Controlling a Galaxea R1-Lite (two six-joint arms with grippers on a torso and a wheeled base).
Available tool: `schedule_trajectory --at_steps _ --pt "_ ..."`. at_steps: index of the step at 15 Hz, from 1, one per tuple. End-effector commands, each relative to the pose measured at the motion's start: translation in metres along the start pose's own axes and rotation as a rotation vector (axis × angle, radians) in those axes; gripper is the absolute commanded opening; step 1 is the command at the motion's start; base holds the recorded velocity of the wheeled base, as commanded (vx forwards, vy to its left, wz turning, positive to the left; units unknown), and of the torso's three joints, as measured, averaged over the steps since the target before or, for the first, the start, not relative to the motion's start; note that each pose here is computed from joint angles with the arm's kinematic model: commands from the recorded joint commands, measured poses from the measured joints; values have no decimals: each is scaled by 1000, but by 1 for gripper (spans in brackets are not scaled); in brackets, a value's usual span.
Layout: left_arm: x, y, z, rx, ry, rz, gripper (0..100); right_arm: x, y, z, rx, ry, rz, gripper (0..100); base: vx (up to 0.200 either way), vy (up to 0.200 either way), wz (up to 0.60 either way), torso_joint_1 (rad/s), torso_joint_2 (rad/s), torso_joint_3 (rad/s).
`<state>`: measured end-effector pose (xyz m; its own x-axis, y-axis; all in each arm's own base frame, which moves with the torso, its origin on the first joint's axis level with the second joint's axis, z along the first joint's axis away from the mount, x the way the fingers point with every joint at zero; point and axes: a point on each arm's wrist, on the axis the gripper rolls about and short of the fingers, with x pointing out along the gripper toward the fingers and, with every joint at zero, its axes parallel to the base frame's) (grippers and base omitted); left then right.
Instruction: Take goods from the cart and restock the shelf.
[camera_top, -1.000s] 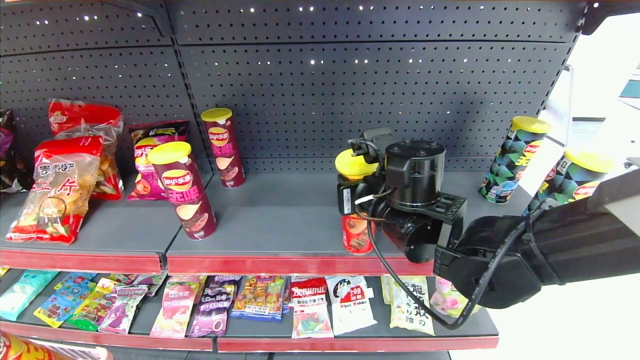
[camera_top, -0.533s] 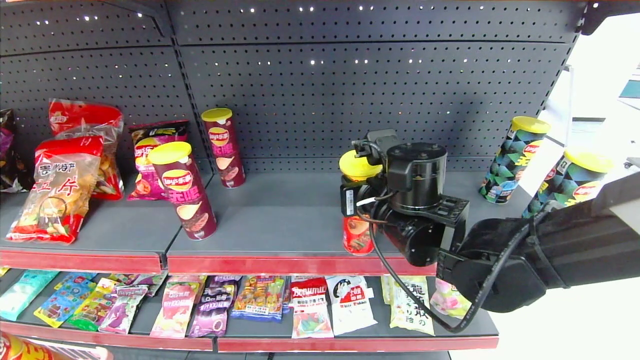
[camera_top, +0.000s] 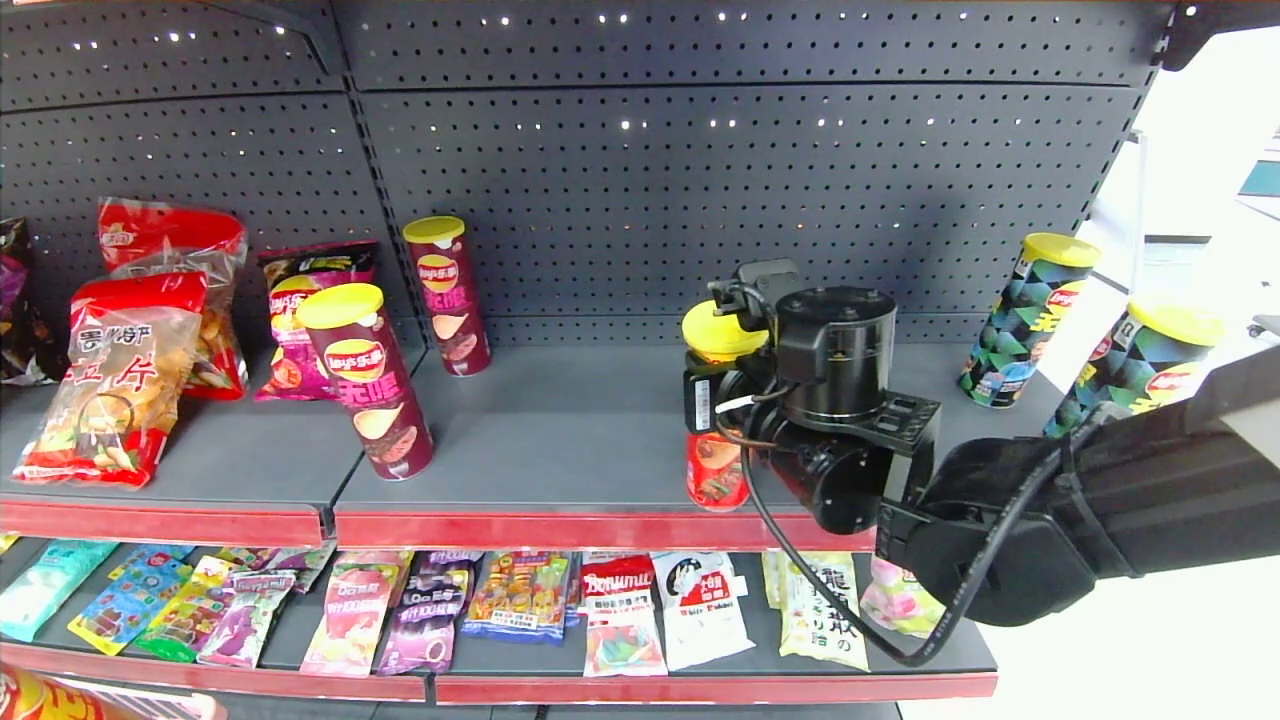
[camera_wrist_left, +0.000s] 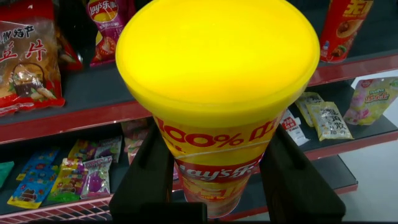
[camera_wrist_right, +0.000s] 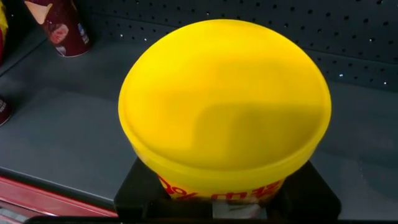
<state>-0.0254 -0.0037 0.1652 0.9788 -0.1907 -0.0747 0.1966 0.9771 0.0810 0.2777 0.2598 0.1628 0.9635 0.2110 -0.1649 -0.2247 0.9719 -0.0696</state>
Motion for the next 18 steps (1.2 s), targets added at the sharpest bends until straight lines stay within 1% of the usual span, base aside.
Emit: schedule_trajectory --at_steps 1,7,9,15,18 --pt "0 0 0 0 4 0 0 0 0 -4 -7 12 -1 100 0 0 0 0 0 0" --pt "1 0 -1 -1 7 -2 0 0 -1 -3 9 10 -4 100 0 0 0 0 0 0" --pt "1 0 0 -1 5 -2 0 -8 -5 3 17 -3 -2 100 0 0 0 0 0 0" --pt "2 0 -3 -3 17 -5 0 -47 -25 2 1 15 10 100 0 0 0 0 0 0" --pt "2 0 -3 -3 17 -8 0 -76 -20 -5 -20 30 78 100 0 0 0 0 0 0"
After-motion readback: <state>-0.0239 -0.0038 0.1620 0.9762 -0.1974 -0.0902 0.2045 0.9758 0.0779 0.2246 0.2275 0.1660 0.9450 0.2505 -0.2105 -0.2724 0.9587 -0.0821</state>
